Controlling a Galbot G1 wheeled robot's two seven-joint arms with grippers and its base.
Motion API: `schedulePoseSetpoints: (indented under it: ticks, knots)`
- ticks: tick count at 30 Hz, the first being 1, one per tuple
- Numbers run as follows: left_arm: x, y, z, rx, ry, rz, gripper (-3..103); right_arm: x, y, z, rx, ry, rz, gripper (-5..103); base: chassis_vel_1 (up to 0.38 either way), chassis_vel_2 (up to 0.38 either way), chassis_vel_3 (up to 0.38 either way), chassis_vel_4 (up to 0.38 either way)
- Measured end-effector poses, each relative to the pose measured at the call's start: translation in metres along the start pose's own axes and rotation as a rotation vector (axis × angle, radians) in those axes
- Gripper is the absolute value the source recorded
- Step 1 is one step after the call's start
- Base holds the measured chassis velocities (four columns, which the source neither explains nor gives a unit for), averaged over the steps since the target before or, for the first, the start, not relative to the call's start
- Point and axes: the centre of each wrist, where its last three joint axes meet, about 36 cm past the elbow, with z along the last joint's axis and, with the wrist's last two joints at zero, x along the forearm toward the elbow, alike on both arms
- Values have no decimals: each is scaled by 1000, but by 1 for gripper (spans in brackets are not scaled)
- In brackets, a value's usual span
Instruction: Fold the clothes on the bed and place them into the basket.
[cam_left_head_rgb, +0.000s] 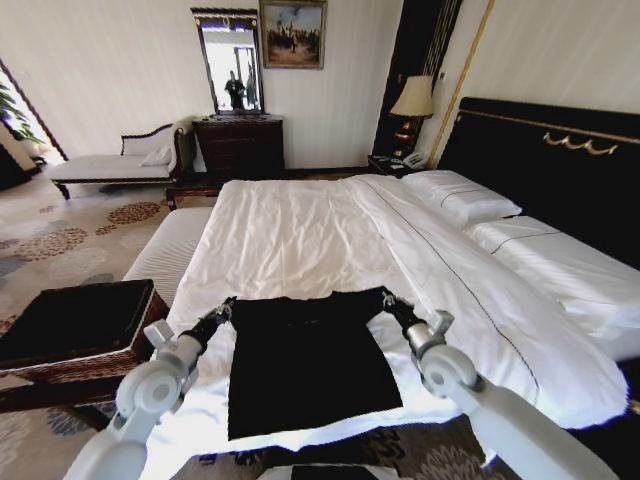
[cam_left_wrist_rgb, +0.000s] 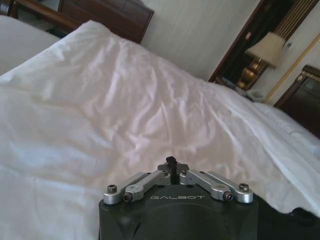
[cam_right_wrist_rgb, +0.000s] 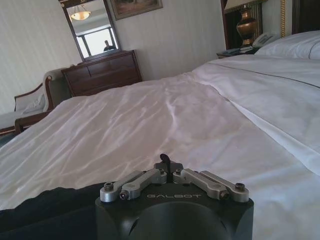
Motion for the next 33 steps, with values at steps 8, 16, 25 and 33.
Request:
schedulePoseSetpoints:
  ticks: [8,16,25,33]
  knots:
    - [25,-5,34,-38,185,-107,2,24,-4,25,9,60,62,1,0,0,0,0]
    - [33,-5,42,-59,279,-145,2,40,8,42,5,110,85,1,0,0,0,0]
    - [27,2,54,-53,356,-165,2,41,12,62,-3,175,125,1,0,0,0,0]
    - [22,10,64,-36,403,-188,2,36,20,67,-26,185,136,1,0,0,0,0]
